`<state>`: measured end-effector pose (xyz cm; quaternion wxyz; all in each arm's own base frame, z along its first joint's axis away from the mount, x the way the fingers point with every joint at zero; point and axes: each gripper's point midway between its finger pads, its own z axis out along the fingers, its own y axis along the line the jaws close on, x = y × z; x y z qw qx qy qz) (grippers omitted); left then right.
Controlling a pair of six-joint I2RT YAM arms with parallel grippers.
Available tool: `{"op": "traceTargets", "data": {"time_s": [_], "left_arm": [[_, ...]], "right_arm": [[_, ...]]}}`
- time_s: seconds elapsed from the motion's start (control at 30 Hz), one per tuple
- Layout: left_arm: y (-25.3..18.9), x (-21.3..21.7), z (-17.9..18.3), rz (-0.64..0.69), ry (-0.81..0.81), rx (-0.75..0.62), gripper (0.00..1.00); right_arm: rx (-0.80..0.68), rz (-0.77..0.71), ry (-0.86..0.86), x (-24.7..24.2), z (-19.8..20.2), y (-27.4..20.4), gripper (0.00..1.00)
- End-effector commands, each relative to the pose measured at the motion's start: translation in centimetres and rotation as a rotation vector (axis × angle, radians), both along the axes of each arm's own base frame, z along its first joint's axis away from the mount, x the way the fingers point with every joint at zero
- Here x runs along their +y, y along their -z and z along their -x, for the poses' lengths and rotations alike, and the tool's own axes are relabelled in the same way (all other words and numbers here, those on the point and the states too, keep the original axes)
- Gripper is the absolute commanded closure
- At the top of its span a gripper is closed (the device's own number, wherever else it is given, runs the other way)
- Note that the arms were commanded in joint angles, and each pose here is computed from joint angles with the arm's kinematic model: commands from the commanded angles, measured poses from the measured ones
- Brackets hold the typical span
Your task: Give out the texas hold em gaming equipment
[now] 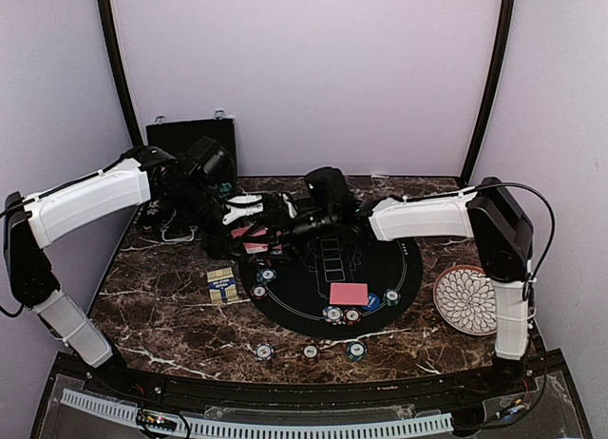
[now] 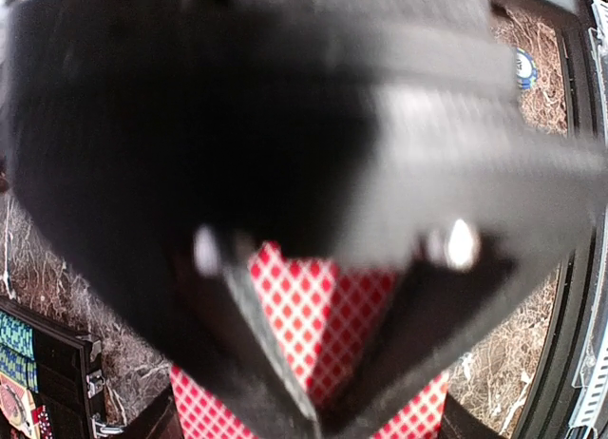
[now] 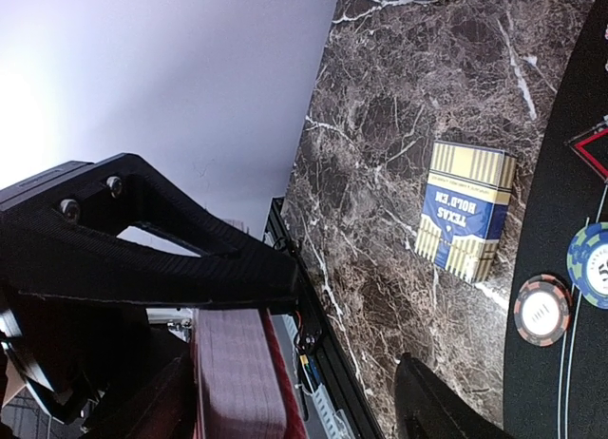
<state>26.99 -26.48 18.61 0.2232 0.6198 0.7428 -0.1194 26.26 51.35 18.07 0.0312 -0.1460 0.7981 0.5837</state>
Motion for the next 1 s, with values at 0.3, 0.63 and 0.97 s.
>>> {"op": "traceTargets", "data": {"time_s": [0.3,0.63,0.97], "left_arm": [[-1.8,-0.1,0.1,0.041,0.004,-0.038,1.00],[-1.8,-0.1,0.1,0.039,0.002,-0.033,1.00],[-1.7,-0.1,0.1,0.037,0.000,-0.034,1.00]], "right_arm": [[-0.034,-0.013,0.062,-3.9,-1.2,-2.2,0.41],[-0.037,-0.132,0.062,-4.3,-0.4,-6.6,0.62],[-0.002,-0.144,0.033,-4.1,0.6,-6.5,0.75]]}}
